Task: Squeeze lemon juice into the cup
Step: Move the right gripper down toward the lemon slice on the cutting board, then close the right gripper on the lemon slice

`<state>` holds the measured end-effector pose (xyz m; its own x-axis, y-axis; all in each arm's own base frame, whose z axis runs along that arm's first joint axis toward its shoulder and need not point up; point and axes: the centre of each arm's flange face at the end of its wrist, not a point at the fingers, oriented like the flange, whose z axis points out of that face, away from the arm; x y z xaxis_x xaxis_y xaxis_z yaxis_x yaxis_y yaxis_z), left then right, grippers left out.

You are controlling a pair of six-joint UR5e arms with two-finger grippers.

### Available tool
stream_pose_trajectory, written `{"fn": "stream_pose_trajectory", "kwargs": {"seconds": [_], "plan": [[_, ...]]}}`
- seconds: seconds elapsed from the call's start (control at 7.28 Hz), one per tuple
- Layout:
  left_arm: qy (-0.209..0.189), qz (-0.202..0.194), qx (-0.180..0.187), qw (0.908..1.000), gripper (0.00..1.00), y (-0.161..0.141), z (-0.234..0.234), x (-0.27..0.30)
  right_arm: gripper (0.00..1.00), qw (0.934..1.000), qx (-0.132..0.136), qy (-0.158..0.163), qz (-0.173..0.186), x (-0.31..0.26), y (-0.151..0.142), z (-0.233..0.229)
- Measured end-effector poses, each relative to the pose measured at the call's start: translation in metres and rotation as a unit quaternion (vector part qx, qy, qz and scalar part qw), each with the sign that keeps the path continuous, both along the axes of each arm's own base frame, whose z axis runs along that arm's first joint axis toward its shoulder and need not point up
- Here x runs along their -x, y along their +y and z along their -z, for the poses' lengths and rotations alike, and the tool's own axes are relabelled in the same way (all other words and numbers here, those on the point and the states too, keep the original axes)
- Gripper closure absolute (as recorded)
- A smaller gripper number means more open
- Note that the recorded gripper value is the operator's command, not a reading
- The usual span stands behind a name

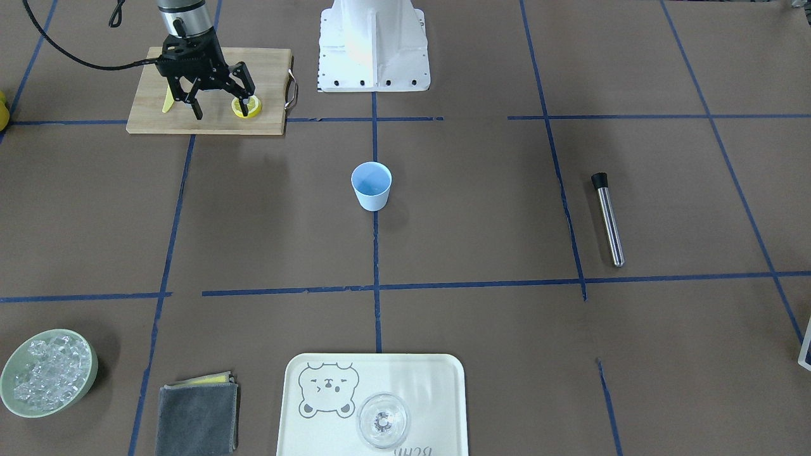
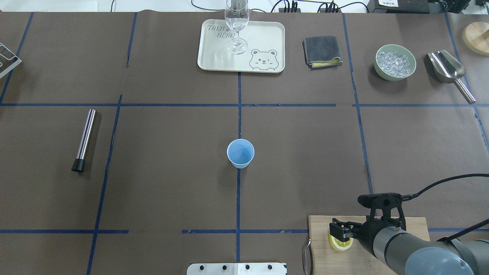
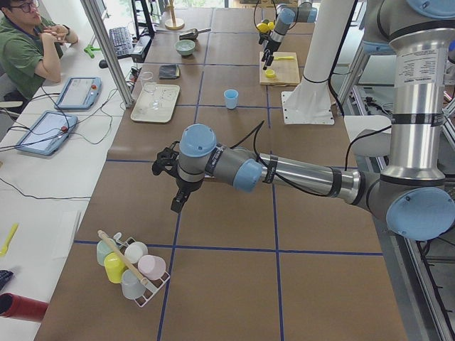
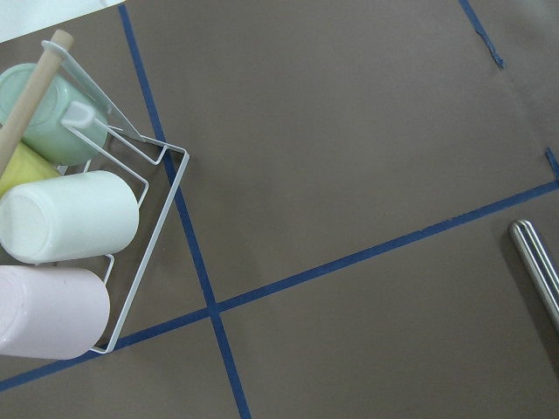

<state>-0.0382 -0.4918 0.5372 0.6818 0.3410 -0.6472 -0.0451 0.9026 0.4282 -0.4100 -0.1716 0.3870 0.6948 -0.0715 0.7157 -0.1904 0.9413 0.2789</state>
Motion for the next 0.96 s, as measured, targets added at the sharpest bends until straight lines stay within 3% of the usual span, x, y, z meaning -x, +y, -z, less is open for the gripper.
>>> {"fn": "stream_pose_trajectory", "kwargs": {"seconds": [0.96], "plan": [[0.000, 0.001, -0.002, 1.0000, 0.00, 0.001, 0.001, 0.001, 0.06, 0.9999, -0.001, 0.007, 0.007, 0.021, 0.027, -0.015]]}}
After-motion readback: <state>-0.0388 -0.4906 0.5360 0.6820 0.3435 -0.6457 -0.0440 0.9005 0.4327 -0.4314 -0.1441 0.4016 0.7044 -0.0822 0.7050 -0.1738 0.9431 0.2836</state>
